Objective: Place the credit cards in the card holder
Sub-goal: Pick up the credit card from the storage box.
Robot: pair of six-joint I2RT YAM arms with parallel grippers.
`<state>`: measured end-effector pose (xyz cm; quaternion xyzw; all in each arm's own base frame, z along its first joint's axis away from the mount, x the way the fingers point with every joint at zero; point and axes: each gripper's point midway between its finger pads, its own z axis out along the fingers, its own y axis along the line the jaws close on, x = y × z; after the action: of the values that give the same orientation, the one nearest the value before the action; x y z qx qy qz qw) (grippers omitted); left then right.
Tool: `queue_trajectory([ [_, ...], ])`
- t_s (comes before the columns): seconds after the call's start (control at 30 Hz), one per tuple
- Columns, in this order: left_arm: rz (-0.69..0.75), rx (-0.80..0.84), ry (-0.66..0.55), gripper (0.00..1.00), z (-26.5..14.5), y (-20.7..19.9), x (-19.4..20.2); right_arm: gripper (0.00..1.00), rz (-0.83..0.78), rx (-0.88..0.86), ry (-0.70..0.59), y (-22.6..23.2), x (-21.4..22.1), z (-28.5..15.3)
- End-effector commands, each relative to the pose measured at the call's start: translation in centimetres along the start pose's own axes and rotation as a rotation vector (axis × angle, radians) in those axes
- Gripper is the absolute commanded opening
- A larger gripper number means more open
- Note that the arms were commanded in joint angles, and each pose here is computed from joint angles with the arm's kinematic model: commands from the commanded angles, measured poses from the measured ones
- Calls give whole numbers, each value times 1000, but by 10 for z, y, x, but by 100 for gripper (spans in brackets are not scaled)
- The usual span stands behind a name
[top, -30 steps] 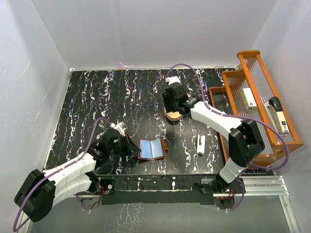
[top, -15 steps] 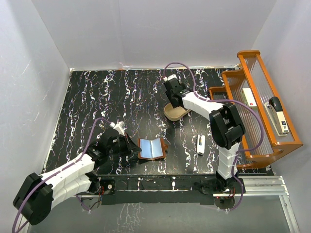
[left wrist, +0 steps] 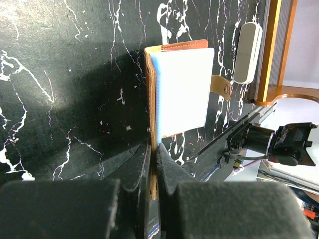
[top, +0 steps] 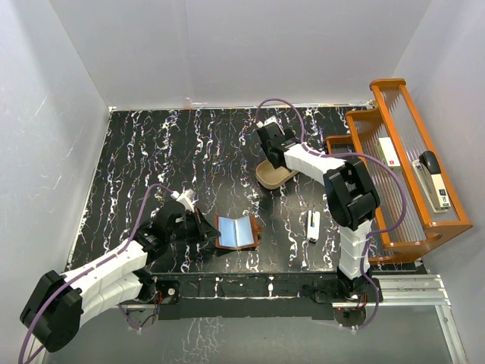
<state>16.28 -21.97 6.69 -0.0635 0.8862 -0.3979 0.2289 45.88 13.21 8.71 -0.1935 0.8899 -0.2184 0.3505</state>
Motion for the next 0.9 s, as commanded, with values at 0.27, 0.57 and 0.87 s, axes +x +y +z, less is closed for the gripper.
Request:
queue_trajectory([
  [0.27,17,41,-31,0,-5,-19,-12,57,33,100,-27,-23,-1,9],
  [0.57,11,40,-23,0,-1,-16,-10,45,60,101,-54,-29,-10,2],
  [0.87,12,37,-23,0,-2,-15,-9,28,69,79,-61,-29,-14,2],
])
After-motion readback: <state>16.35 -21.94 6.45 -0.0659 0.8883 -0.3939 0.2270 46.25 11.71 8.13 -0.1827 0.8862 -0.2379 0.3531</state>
